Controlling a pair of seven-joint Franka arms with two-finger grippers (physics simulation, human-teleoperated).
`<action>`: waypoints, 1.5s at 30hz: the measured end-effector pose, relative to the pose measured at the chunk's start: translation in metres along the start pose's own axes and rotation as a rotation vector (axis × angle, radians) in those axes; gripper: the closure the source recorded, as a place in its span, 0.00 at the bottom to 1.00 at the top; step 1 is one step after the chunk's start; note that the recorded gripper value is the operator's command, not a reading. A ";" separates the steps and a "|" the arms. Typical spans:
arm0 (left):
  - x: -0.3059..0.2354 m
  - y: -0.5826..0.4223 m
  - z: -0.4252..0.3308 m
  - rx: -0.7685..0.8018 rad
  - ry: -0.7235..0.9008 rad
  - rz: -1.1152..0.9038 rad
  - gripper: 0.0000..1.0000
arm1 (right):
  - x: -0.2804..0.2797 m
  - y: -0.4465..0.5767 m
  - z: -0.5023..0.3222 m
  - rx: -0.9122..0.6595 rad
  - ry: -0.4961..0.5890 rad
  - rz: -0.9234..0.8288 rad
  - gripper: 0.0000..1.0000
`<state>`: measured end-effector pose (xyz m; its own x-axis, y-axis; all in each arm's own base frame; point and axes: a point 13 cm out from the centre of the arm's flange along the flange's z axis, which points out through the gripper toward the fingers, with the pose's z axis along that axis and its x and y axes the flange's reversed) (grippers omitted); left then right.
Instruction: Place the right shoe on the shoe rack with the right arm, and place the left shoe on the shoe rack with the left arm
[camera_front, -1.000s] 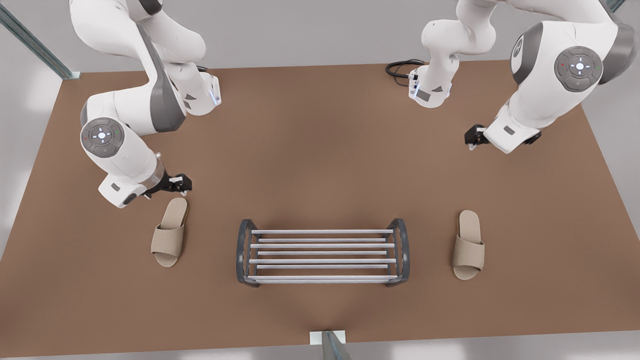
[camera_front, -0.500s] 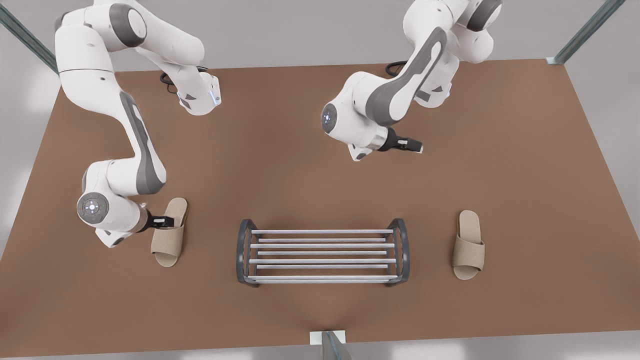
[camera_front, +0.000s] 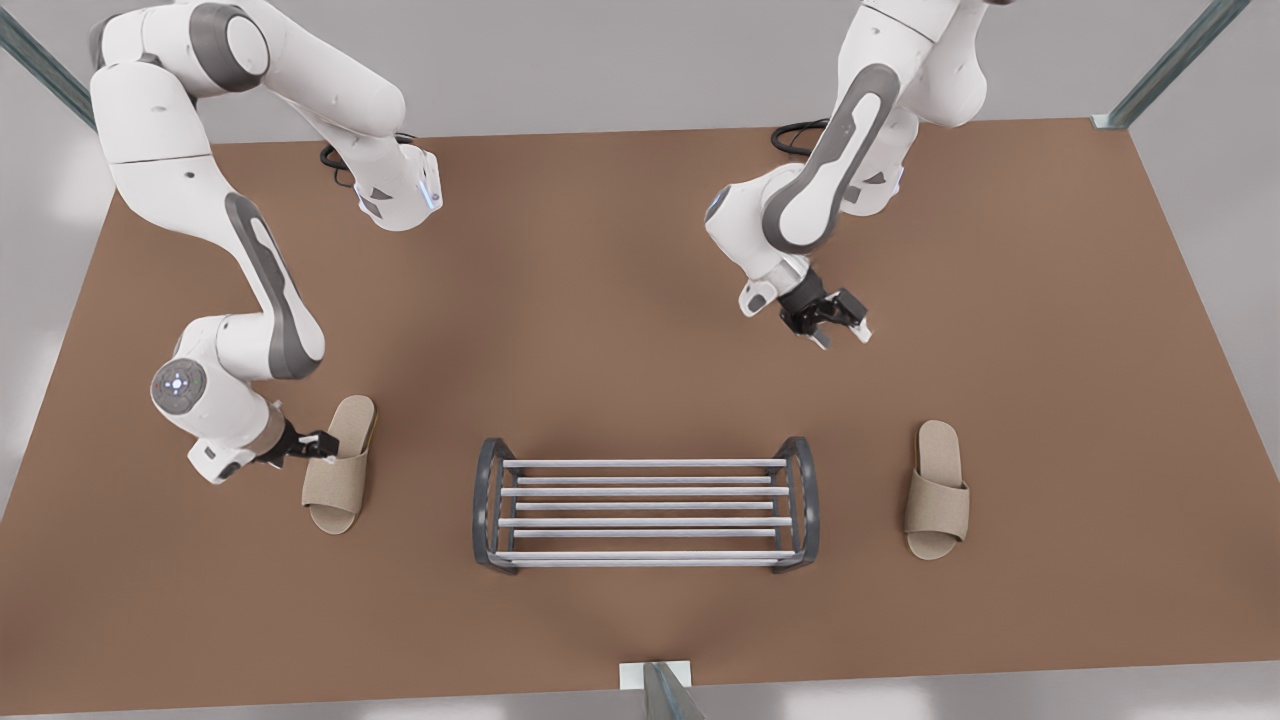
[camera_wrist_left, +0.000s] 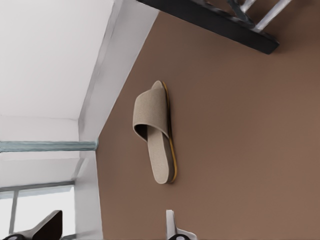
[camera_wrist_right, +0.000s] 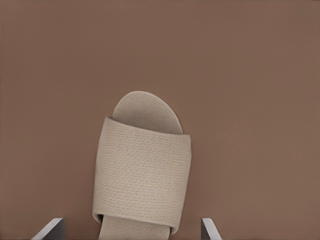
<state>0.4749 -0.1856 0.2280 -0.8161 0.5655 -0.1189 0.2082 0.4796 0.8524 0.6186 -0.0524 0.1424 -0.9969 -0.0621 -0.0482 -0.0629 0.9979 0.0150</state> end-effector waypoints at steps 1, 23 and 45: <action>-0.004 0.001 0.007 -0.003 -0.029 -0.067 0.00 | 0.010 -0.002 0.006 -0.002 0.006 -0.004 0.00; -0.024 -0.014 0.195 0.386 -0.254 -0.936 0.00 | 0.025 -0.021 0.034 -0.006 -0.134 -0.099 0.00; -0.073 -0.016 0.293 0.437 -0.311 -1.087 0.00 | 0.022 -0.042 0.064 -0.028 -0.207 -0.114 0.00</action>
<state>0.6890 -0.0380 0.0742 -0.5260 -0.1645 -0.8344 -0.2918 0.9565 -0.0046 0.6027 -0.0948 0.0770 -0.9526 -0.1660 -0.2550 -0.1782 0.9837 0.0254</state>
